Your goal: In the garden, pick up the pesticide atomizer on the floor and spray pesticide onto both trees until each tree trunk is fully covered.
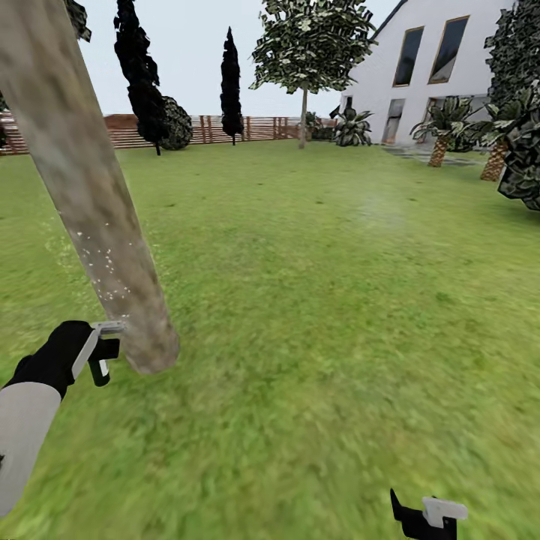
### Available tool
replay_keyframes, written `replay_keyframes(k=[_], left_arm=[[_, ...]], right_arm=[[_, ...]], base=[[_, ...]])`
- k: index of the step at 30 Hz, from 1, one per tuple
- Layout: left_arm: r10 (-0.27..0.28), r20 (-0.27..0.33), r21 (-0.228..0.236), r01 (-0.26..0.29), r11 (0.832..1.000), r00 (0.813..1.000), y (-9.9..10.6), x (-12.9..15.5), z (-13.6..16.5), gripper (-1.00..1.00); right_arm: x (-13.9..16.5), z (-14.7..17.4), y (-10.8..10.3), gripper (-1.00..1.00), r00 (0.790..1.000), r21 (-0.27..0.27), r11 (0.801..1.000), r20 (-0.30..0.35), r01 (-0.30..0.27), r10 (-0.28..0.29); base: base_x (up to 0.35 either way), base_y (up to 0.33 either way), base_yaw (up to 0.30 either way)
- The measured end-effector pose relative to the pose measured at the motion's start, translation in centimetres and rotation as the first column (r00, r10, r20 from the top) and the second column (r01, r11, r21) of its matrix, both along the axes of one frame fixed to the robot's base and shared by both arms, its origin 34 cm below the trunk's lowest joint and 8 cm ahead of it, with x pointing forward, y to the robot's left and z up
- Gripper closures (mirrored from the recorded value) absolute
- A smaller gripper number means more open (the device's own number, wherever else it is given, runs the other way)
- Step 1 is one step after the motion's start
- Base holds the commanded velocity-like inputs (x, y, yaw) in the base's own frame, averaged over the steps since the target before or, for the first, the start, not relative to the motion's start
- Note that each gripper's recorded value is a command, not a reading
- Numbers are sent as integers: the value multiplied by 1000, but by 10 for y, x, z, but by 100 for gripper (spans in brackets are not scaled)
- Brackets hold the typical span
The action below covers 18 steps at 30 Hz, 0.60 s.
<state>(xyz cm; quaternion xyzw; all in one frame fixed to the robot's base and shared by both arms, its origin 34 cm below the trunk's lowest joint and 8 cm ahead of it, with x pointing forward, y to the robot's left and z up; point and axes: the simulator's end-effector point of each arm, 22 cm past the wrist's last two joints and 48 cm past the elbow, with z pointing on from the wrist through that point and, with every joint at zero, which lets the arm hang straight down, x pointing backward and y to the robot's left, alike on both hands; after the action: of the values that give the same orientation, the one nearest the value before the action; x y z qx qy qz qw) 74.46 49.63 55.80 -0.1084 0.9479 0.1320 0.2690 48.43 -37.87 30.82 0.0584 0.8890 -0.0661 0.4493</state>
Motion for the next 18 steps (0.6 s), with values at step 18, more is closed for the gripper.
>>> replay_keyframes(k=[18], left_arm=[[-3, 13, 7, 3, 1000, 1000, 0, 3, 5, 100]], right_arm=[[0, 0, 0, -100, 1000, 0, 1000, 0, 0, 0]], base=[[105, -257, 192]])
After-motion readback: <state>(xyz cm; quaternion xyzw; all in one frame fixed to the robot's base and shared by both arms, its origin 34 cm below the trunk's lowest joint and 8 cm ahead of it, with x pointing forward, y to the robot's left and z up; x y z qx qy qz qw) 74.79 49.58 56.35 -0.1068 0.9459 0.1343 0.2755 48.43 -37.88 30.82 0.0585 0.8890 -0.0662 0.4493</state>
